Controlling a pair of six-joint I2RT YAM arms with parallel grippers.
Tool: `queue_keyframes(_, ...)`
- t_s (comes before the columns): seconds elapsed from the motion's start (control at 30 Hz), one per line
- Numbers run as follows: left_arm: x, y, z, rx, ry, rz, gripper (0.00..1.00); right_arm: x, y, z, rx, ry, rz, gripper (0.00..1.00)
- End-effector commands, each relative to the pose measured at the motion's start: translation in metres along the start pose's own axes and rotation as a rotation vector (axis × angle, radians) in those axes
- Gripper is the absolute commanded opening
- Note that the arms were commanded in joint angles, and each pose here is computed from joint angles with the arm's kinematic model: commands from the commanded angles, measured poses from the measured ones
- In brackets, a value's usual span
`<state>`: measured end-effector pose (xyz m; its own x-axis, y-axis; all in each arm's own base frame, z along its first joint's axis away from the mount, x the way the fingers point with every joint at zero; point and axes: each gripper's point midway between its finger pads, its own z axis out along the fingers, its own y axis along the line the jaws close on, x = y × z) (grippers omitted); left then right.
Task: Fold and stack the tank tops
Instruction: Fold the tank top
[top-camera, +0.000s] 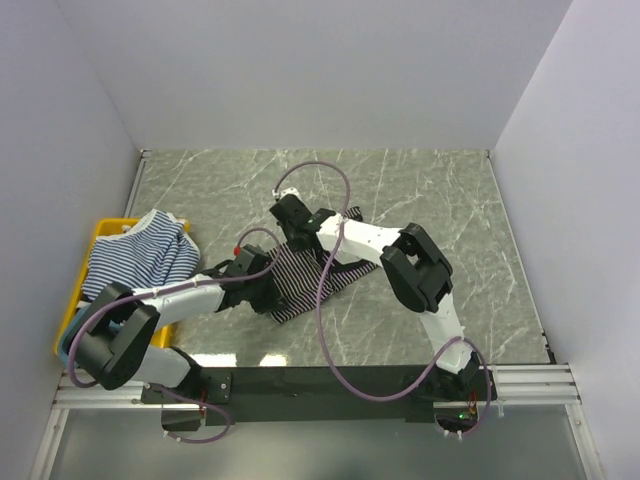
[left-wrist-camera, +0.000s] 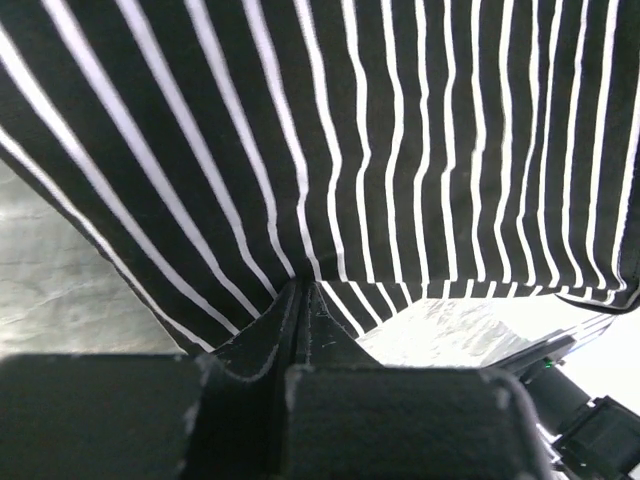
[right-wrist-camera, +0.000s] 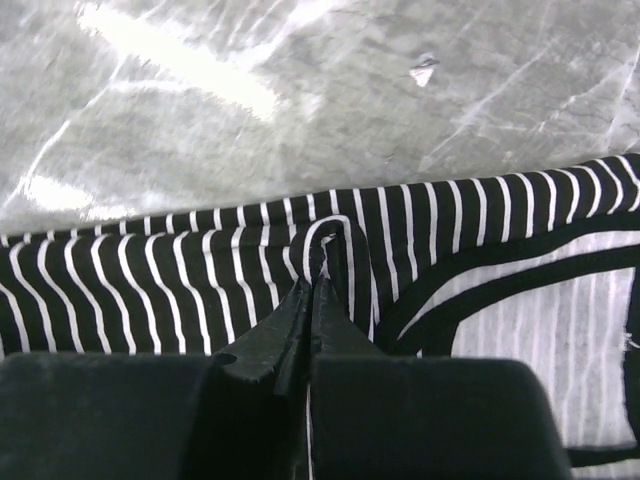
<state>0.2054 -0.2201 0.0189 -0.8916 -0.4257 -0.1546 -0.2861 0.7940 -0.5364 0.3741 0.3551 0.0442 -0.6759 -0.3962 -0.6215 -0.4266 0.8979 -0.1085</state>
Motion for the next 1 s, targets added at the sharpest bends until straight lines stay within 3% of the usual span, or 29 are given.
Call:
queue_keyframes(0.0, 0.007, 0.027, 0.007, -0.080, -0.011, -0.029, 0.01, -0.031, -0.014, -0.009, -0.008, -0.068, 0.114, 0.00)
queue_keyframes(0.3, 0.011, 0.035, 0.005, -0.106, -0.010, -0.034, 0.01, -0.031, -0.039, -0.004, -0.282, -0.106, 0.477, 0.00)
queue_keyframes(0.47, 0.013, 0.035, 0.005, -0.104, -0.003, -0.036, 0.01, -0.015, -0.039, -0.005, -0.390, -0.075, 0.558, 0.00)
queue_keyframes(0.57, 0.016, 0.037, 0.006, -0.105, 0.004, -0.040, 0.01, -0.024, -0.042, -0.014, -0.445, -0.123, 0.607, 0.00)
queue_keyframes(0.8, 0.017, 0.040, 0.003, -0.107, 0.005, -0.039, 0.01, -0.033, -0.060, -0.025, -0.523, -0.182, 0.693, 0.12)
queue_keyframes(0.97, 0.016, 0.036, 0.001, -0.098, 0.003, -0.032, 0.01, -0.040, -0.067, -0.036, -0.519, -0.205, 0.690, 0.29)
